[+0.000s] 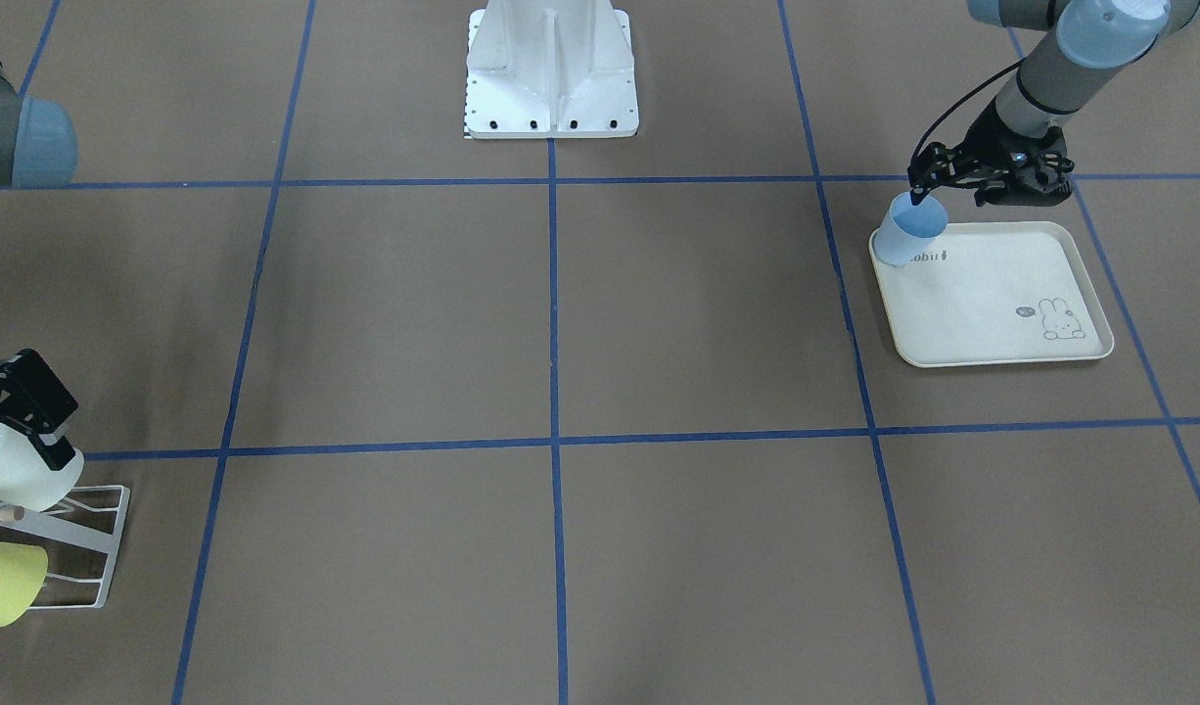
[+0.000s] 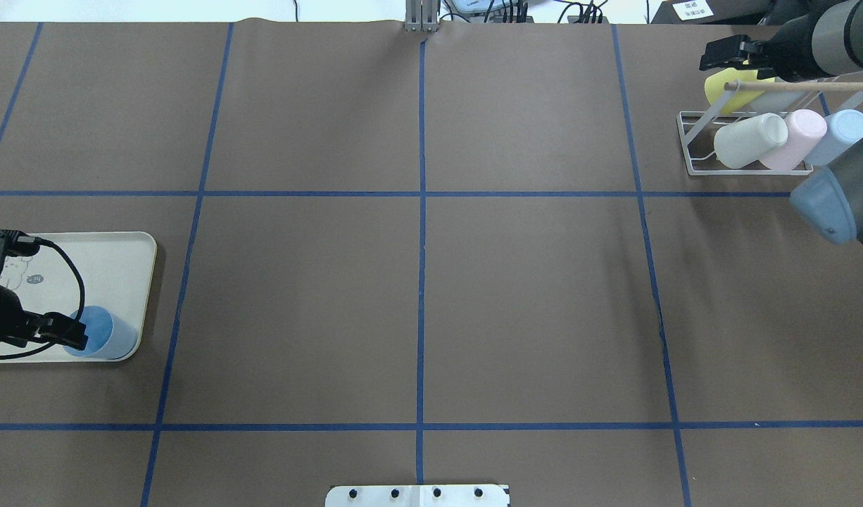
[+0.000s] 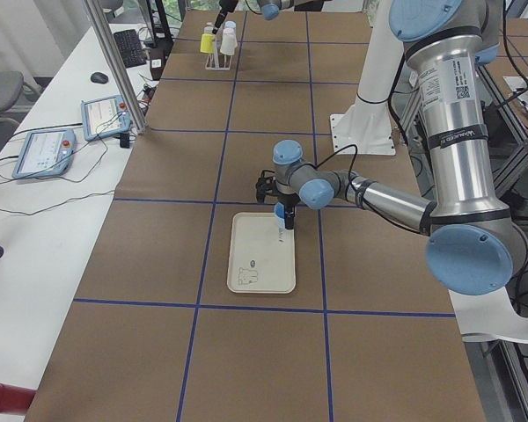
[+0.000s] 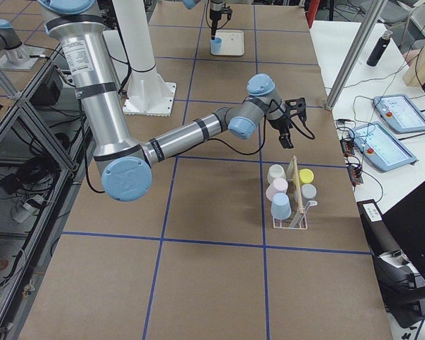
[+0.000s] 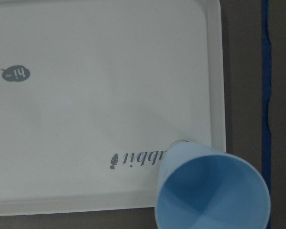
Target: Transfer IKEA cup to right arm and place on rack
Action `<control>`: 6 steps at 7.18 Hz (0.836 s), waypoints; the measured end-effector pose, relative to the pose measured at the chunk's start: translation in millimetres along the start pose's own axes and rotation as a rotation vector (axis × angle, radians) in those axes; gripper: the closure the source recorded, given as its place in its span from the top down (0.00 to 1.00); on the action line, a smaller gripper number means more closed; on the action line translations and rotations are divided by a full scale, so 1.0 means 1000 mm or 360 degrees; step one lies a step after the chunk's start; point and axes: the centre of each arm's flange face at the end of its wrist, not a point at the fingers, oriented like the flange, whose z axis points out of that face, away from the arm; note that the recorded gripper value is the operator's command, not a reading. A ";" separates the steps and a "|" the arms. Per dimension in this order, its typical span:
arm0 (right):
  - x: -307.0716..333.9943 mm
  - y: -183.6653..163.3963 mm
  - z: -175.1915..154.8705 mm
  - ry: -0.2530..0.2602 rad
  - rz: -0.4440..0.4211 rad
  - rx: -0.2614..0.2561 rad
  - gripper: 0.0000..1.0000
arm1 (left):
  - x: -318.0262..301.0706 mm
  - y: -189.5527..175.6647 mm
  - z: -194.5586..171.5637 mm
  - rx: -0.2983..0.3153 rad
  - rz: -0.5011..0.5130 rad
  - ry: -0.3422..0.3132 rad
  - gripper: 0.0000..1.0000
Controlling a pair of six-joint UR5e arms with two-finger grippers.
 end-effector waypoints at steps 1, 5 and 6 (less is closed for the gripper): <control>0.000 0.000 0.000 0.0001 0.0000 0.0000 1.00 | 0.005 -0.002 0.003 -0.0010 0.0007 0.0005 0.84; 0.001 0.001 0.003 0.0008 -0.0001 -0.0001 1.00 | 0.010 -0.006 0.011 -0.0063 0.0008 0.0034 0.00; 0.001 0.002 0.003 0.0009 -0.0002 -0.0002 1.00 | 0.011 -0.006 0.011 -0.0063 0.0008 0.0035 0.00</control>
